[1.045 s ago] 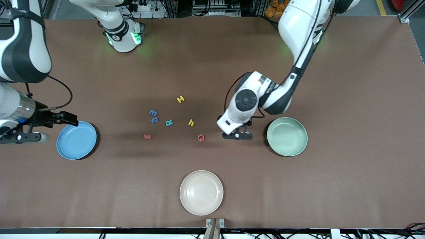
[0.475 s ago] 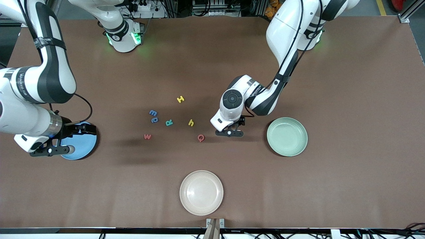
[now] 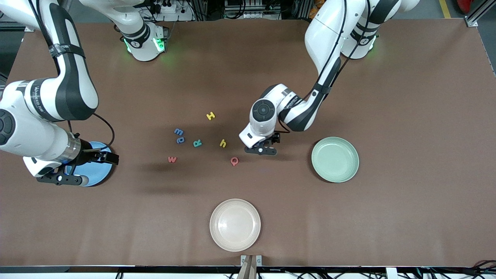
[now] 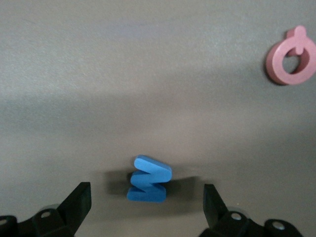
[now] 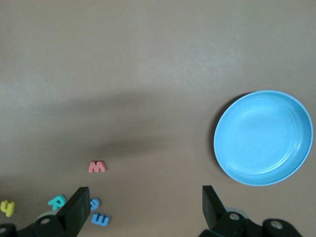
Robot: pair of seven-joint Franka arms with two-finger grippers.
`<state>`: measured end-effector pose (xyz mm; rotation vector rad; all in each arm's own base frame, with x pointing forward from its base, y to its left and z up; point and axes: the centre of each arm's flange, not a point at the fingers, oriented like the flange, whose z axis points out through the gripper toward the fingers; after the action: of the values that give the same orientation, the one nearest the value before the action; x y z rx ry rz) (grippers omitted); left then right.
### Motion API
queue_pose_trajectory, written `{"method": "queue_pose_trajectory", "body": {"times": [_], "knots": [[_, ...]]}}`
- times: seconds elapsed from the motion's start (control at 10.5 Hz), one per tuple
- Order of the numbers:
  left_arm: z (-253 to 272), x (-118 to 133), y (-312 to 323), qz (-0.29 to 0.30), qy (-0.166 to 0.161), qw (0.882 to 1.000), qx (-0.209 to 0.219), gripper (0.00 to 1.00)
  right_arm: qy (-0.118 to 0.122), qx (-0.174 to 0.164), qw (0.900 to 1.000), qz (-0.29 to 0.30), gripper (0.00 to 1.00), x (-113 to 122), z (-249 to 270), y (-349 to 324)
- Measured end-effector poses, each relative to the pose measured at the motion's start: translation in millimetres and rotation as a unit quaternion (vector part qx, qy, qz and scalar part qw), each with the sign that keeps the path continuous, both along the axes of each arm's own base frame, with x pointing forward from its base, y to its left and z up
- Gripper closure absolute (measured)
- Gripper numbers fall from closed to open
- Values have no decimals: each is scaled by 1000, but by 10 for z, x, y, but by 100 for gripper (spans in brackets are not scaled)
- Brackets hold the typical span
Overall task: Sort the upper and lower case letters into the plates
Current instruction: 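Lower the left gripper onto the blue m while the right gripper descends, then grasp the pink M with the right gripper while the left gripper grips the m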
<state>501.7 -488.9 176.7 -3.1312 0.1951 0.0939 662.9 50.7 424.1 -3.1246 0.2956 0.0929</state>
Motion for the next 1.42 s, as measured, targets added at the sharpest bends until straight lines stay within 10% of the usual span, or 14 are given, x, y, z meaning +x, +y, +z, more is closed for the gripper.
{"method": "queue_pose_trajectory", "body": {"times": [0.66, 1.33, 1.42], "knots": [[-100, 83, 113, -94, 0, 996, 7, 0, 32, -25, 974, -224, 0, 102, -1007, 9], [-113, 60, 104, -117, 2, 993, 9, 9, -21, -17, 863, -504, 0, -48, -1723, 467], [-90, 65, 92, -118, 1, 993, 8, 24, -31, -9, 852, -522, 0, -161, -1872, 694]]}}
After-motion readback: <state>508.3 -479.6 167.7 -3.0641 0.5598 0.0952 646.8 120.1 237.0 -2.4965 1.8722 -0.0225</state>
